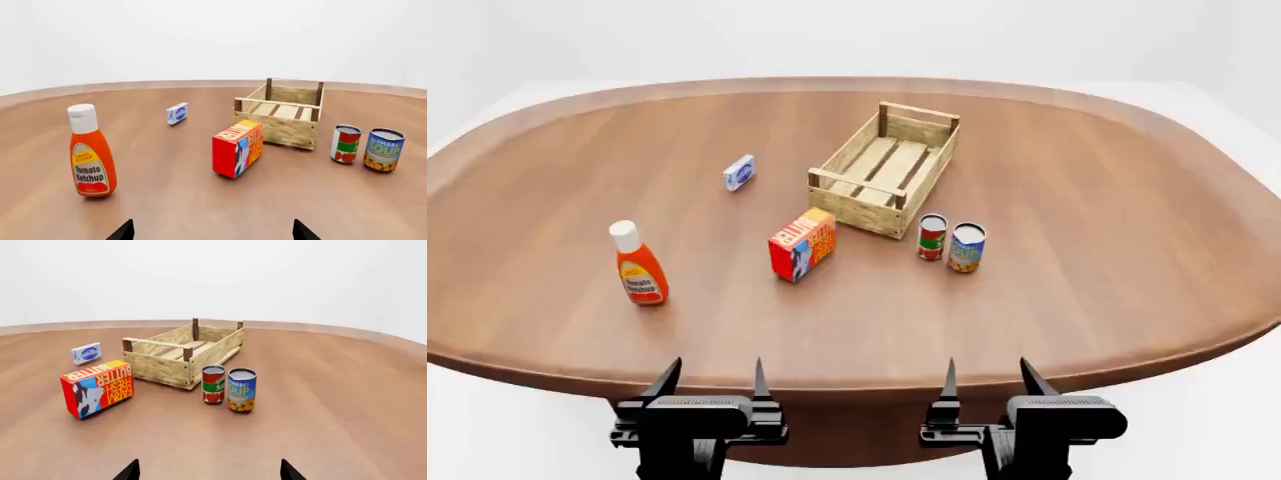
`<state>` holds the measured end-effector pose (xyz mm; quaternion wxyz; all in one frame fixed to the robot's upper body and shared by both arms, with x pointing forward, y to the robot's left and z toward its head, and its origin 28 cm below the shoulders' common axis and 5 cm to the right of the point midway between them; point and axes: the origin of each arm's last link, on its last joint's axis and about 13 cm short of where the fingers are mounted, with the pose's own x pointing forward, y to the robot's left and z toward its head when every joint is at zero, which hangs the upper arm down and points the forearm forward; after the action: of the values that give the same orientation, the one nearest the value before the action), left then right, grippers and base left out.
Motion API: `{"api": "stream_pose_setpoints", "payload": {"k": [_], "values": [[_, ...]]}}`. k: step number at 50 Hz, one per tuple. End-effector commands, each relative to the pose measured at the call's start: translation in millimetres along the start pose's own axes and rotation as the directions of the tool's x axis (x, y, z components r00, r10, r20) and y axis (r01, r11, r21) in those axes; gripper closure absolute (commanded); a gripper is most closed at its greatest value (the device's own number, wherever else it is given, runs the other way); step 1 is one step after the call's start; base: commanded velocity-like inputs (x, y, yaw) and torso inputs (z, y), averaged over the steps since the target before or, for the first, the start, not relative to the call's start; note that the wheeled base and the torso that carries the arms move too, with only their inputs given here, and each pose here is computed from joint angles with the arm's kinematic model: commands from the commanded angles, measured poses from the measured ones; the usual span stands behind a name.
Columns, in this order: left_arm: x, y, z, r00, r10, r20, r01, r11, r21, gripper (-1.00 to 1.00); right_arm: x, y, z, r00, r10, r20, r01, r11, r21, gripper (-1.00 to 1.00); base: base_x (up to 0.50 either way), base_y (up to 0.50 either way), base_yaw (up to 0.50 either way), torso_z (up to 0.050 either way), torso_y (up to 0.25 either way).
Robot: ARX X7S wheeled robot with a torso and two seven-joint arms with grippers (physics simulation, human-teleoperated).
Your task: Pick up the ketchup, and put it in the wooden tray.
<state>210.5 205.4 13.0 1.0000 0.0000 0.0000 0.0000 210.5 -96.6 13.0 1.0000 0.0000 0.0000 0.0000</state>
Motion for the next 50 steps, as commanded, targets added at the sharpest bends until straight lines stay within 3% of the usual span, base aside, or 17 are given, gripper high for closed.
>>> {"api": "stream_pose_setpoints", "payload": {"k": [1,13,21,26,37,50], "values": [[-0.1,0.5,0.2,1.000,-0.005,-0.006,0.005,1.000,0.001,-1.00,0.4,0.3,0.4,1.000,-0.002,0.001,0.002,1.000,-0.001,-1.00,0.00,0.00,0.00,0.000,0.000],[0.4,7.4,9.6,0.999,-0.035,-0.034,0.036,0.999,0.023,-1.00,2.1,1.1,10.4,1.000,0.024,0.003,-0.024,1.000,-0.019,-1.00,0.00,0.00,0.00,0.000,0.000],[1.7,11.2,25.8,0.993,-0.092,-0.068,0.092,0.996,-0.009,-1.00,3.9,0.1,21.5,0.999,0.042,0.003,-0.042,0.999,-0.020,-1.00,0.00,0.00,0.00,0.000,0.000],[4.1,12.2,38.1,0.993,-0.109,-0.045,0.111,0.993,0.045,-1.00,6.3,-0.7,31.8,0.998,0.066,-0.012,-0.066,0.997,-0.036,-1.00,0.00,0.00,0.00,0.000,0.000],[19.1,15.7,88.6,0.993,-0.117,0.005,0.117,0.992,0.042,-1.00,12.4,-0.5,71.9,0.988,0.154,-0.008,-0.154,0.984,-0.091,-1.00,0.05,0.00,0.00,0.000,0.000],[20.2,18.6,129.4,0.987,-0.153,0.056,0.151,0.988,0.032,-1.00,19.3,-4.3,109.3,0.980,0.198,-0.002,-0.196,0.967,-0.163,-1.00,0.43,0.00,0.00,0.000,0.000]]}}
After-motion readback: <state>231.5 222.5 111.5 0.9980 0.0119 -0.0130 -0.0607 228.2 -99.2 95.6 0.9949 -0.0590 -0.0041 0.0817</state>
